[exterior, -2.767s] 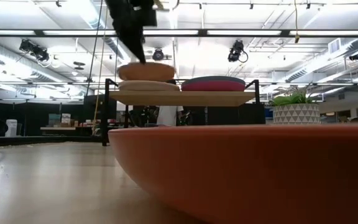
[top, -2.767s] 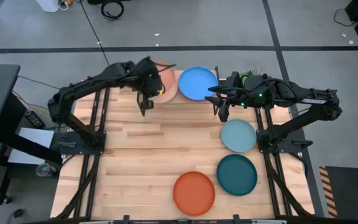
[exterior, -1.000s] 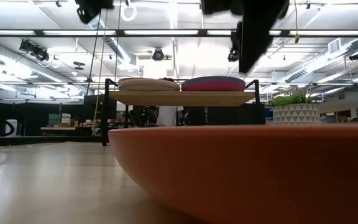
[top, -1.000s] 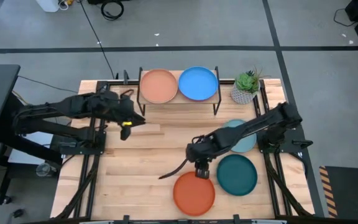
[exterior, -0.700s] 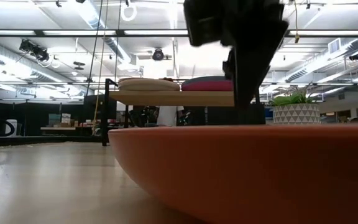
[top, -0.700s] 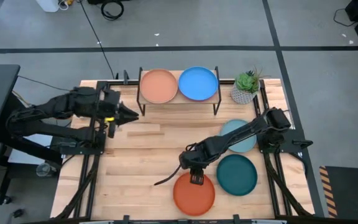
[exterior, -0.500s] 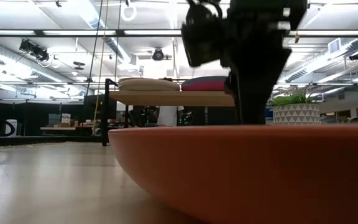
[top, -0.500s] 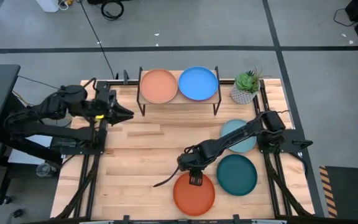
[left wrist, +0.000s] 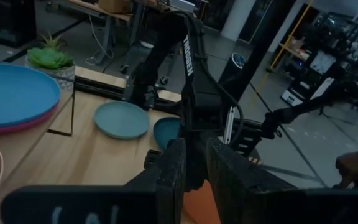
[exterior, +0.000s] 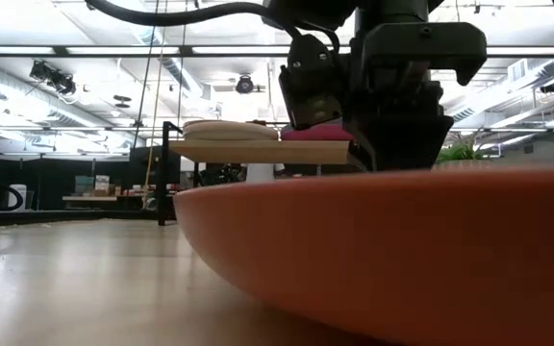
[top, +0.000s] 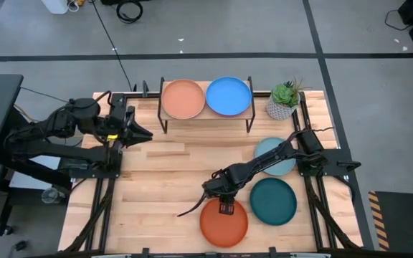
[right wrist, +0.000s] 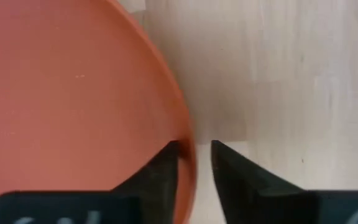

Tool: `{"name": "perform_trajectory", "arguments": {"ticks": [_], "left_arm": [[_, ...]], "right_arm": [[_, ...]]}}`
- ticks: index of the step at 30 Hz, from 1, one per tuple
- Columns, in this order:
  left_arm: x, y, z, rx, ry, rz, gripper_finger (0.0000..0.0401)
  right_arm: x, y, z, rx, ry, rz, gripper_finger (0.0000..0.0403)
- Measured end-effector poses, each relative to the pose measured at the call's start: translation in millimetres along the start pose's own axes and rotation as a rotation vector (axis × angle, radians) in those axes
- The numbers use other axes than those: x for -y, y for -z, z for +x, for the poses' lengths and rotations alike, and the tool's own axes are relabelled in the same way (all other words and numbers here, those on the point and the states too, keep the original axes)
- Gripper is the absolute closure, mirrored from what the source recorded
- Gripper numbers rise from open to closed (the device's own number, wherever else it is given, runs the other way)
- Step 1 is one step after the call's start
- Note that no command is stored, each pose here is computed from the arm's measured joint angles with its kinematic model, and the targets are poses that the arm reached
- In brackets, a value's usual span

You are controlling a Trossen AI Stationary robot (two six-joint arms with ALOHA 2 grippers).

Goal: Place and stack plates onto a shelf
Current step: Stack the orange plate on the blue plate on the shelf

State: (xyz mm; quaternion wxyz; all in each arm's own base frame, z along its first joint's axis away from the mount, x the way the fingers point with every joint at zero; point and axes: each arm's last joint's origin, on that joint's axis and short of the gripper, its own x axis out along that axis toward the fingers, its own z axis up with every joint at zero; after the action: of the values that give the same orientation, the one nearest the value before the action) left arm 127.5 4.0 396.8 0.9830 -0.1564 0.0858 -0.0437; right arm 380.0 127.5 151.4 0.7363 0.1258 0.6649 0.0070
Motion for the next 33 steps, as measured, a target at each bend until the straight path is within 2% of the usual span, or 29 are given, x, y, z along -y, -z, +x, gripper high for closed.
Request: {"name": "perform_trajectory", "arguments": {"ticks": [5, 7, 10, 16, 19, 26, 30, 33], "left_arm": [[2.5, -3.6, -7.4, 0.050, 0.014, 0.029, 0.0330], [4.4, -7.6, -11.9, 0.100, 0.027, 0.043, 0.0330], [7.9, -13.2, -21.1, 0.177, 0.049, 0.062, 0.0330], [12.1, -20.4, -31.9, 0.279, 0.071, 0.099, 0.0330], [12.0, -21.6, -31.9, 0.294, 0.060, 0.099, 0.0330], [10.2, -22.8, -23.1, 0.287, 0.043, 0.093, 0.0330], [9.6, -25.1, -16.7, 0.296, 0.044, 0.095, 0.0330], [7.8, -26.0, -10.6, 0.297, 0.016, 0.090, 0.0330]], "right_arm": [[5.9, -3.3, -2.6, -0.009, -0.028, 0.054, 0.0377], [11.4, -6.3, -8.4, -0.013, -0.069, 0.082, 0.0390], [24.5, -9.1, -29.2, 0.007, -0.084, 0.120, 0.0383], [68.1, -9.1, -98.5, 0.138, -0.072, 0.206, 0.0390], [95.1, -1.8, -138.6, 0.242, -0.023, 0.277, 0.0390], [165.2, 28.2, -220.2, 0.514, 0.094, 0.537, 0.0380], [206.2, 48.1, -251.5, 0.628, 0.111, 0.702, 0.0387], [230.4, 59.0, -271.8, 0.699, 0.121, 0.782, 0.0387]]}}
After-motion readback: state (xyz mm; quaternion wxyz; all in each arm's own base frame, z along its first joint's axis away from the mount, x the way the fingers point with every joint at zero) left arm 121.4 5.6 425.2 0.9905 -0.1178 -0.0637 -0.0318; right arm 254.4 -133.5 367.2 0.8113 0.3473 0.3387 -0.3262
